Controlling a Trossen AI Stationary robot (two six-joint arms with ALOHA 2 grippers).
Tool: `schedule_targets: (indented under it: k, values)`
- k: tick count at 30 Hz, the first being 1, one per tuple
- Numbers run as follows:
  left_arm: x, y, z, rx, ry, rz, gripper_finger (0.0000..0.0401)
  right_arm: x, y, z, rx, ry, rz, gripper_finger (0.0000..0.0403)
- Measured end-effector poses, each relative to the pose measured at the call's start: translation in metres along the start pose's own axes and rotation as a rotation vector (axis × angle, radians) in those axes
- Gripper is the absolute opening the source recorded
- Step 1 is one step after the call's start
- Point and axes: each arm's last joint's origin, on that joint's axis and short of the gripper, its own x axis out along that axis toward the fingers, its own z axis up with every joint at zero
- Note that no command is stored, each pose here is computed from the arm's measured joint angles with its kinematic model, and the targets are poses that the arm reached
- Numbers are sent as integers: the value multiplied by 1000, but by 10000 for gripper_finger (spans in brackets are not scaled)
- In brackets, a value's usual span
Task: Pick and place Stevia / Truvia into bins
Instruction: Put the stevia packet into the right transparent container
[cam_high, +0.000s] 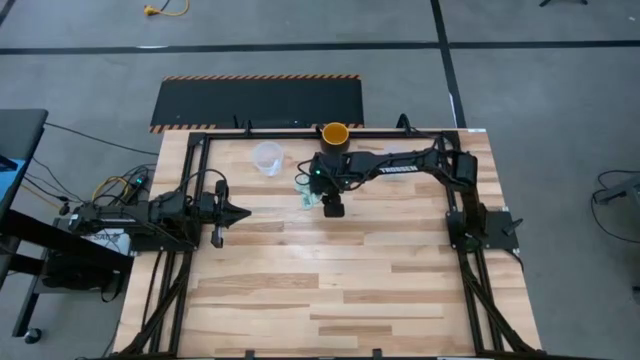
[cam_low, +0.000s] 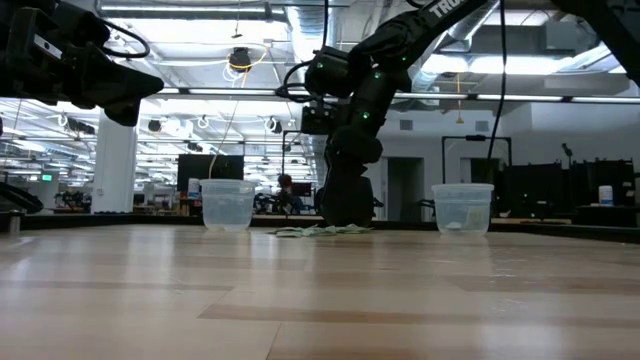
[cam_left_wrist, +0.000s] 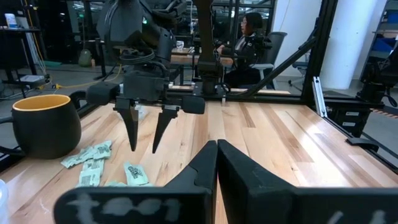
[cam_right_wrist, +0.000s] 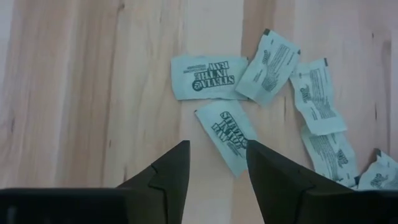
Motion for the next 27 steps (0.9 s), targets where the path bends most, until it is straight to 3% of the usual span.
schedule_targets:
  k: [7, 14, 17, 27]
  values:
    - [0, 0, 0, 0, 0, 0, 0, 1, -1, 0, 1, -5, -2, 176]
    - [0, 0, 0, 0, 0, 0, 0, 20, 3, -2, -3, 13, 6, 208]
    - [0, 0, 0, 0, 0, 0, 0, 29, 4, 1, 7, 9, -39, 217]
    - [0, 0, 0, 0, 0, -1, 0, 35, 2, -1, 21, 15, -51, 213]
